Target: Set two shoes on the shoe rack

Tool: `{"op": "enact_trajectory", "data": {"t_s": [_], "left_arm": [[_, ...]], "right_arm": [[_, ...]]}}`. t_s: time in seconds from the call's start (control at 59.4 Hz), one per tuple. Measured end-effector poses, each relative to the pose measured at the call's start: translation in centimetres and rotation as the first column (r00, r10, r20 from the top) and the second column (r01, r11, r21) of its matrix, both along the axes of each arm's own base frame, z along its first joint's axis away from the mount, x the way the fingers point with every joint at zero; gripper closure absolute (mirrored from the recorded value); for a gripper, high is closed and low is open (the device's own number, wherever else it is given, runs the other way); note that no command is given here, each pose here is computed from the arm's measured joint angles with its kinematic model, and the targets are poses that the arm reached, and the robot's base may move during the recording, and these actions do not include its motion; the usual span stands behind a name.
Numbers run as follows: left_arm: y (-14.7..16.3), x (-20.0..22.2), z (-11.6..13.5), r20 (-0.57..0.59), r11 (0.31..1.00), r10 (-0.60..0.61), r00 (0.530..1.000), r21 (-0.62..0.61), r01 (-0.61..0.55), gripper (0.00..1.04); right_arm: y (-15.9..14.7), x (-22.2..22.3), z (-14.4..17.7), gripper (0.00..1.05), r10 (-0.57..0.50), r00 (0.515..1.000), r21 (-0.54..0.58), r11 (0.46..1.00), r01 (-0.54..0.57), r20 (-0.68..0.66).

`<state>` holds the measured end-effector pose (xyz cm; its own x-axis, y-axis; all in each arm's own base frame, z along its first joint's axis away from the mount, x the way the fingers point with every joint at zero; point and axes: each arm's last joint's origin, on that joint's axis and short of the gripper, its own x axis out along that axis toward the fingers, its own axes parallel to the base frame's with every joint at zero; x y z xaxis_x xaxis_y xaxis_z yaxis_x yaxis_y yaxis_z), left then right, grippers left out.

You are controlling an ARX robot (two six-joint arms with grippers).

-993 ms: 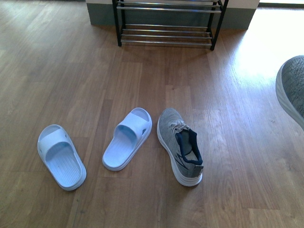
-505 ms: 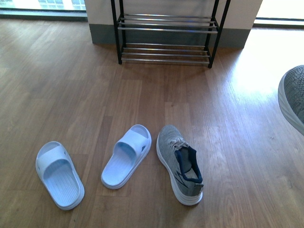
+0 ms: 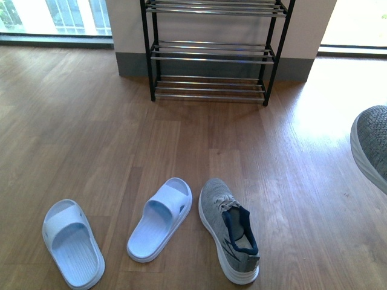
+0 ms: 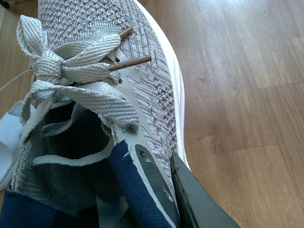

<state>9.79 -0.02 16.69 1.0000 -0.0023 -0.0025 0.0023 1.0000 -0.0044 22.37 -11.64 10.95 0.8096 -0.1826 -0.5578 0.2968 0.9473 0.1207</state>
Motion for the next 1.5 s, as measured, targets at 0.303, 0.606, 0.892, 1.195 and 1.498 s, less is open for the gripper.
{"op": "enact_trajectory", "data": {"t_s": [0.303, 0.606, 0.892, 1.195, 1.498], "left_arm": [[0.01, 0.0, 0.0, 0.0, 1.0, 0.003, 1.0, 0.0, -0.003, 0.09], [0.01, 0.0, 0.0, 0.0, 1.0, 0.002, 1.0, 0.0, -0.002, 0.09], [0.0, 0.0, 0.0, 0.0, 1.0, -0.001, 1.0, 0.0, 0.001, 0.09], [0.0, 0.0, 0.0, 0.0, 1.0, 0.0, 1.0, 0.0, 0.0, 0.09], [0.01, 0.01, -0.01, -0.005, 1.0, 0.011, 1.0, -0.007, -0.011, 0.09]], "right_arm": [[0.14, -0.04, -0.02, 1.04, 0.013, 1.0, 0.007, 1.0, -0.013, 0.003], [0.09, -0.15, -0.09, 1.04, -0.001, 1.0, 0.002, 1.0, 0.001, -0.005], [-0.06, -0.21, -0.1, 1.04, -0.012, 1.0, -0.001, 1.0, 0.012, -0.007], [-0.01, -0.2, -0.1, 1.04, -0.003, 1.0, 0.004, 1.0, 0.003, -0.005], [-0.01, -0.2, -0.1, 1.04, -0.004, 1.0, 0.003, 1.0, 0.004, -0.005]]}}
